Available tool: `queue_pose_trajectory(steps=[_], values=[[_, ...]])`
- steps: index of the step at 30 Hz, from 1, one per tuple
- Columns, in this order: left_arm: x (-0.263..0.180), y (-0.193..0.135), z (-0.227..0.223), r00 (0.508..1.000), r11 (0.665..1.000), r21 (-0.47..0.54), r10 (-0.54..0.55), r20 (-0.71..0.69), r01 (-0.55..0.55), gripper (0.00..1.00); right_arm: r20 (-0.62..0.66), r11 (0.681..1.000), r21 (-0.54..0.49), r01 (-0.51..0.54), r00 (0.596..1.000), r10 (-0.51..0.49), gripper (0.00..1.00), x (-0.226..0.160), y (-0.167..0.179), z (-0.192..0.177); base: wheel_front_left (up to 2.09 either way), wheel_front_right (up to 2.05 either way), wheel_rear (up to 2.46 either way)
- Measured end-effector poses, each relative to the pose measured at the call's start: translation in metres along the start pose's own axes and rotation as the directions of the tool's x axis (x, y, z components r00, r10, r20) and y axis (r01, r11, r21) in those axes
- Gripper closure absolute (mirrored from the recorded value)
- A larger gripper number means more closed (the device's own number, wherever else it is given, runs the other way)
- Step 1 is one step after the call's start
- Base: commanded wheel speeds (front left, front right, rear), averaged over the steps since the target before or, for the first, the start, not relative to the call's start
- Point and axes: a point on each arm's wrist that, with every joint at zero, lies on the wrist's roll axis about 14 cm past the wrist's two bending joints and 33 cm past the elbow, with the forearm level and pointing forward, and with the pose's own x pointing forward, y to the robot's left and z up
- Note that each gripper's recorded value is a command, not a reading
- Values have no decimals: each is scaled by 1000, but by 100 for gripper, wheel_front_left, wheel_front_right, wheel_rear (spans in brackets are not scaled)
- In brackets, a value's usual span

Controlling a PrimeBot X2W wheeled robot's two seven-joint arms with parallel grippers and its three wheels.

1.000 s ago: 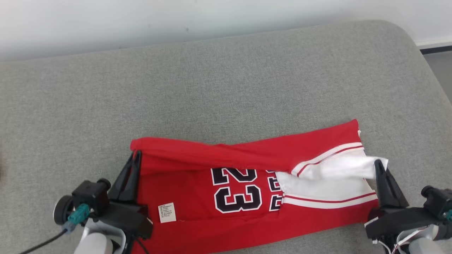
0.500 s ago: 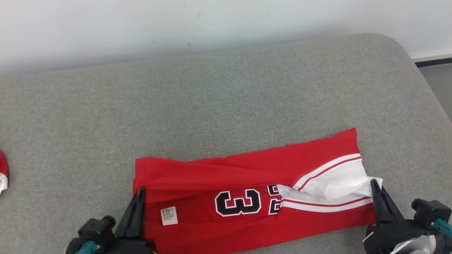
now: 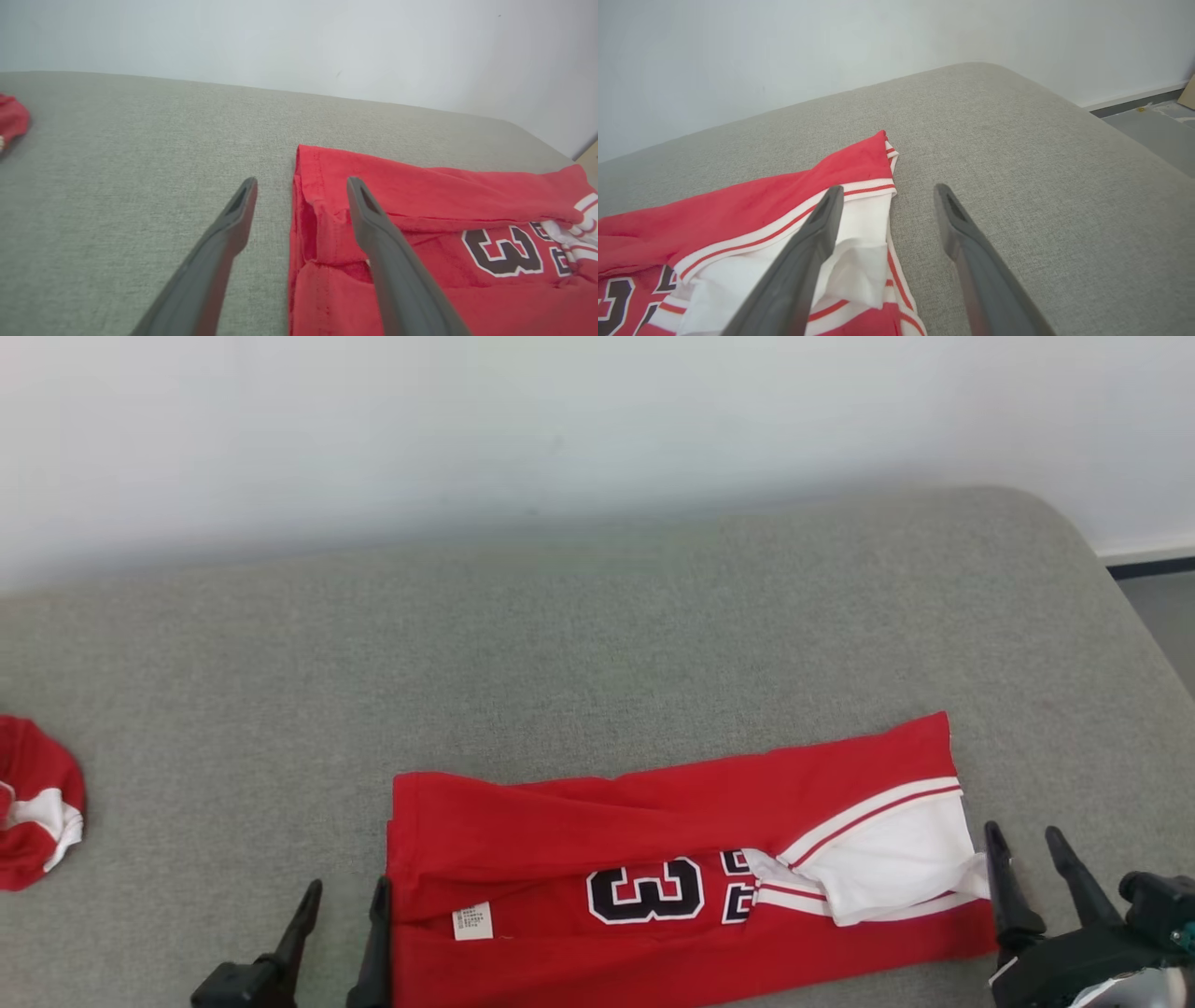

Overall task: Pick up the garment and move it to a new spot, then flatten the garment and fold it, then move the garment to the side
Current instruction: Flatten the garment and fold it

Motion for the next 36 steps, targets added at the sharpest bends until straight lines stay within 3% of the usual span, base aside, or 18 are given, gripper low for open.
queue_pose_trajectory(steps=[11,23,24,25,26,32,36], values=[[-28,33,26,989,985,114,119,83,-128,0,-183,996,-91,-18,983,1,0,27,3,-13,0,0,0],[-54,54,20,976,963,158,207,72,-216,0,-422,990,-134,-41,906,-20,0,32,7,-65,0,0,0],[-56,55,19,975,963,160,211,70,-219,0,-436,990,-135,-44,900,-19,9,30,8,-67,0,0,0],[-57,55,18,974,962,160,215,67,-223,0,-439,990,-134,-49,898,-15,58,30,10,-68,0,0,0],[-58,56,18,974,961,160,217,65,-225,0,-445,990,-130,-54,895,-10,100,30,12,-69,0,0,0],[-59,54,19,973,961,155,218,73,-227,0,-459,994,-79,-70,888,26,100,28,26,-71,0,0,0],[-62,52,21,973,962,153,215,79,-225,0,-416,992,-123,-25,909,-29,100,27,-3,-58,0,0,0]])
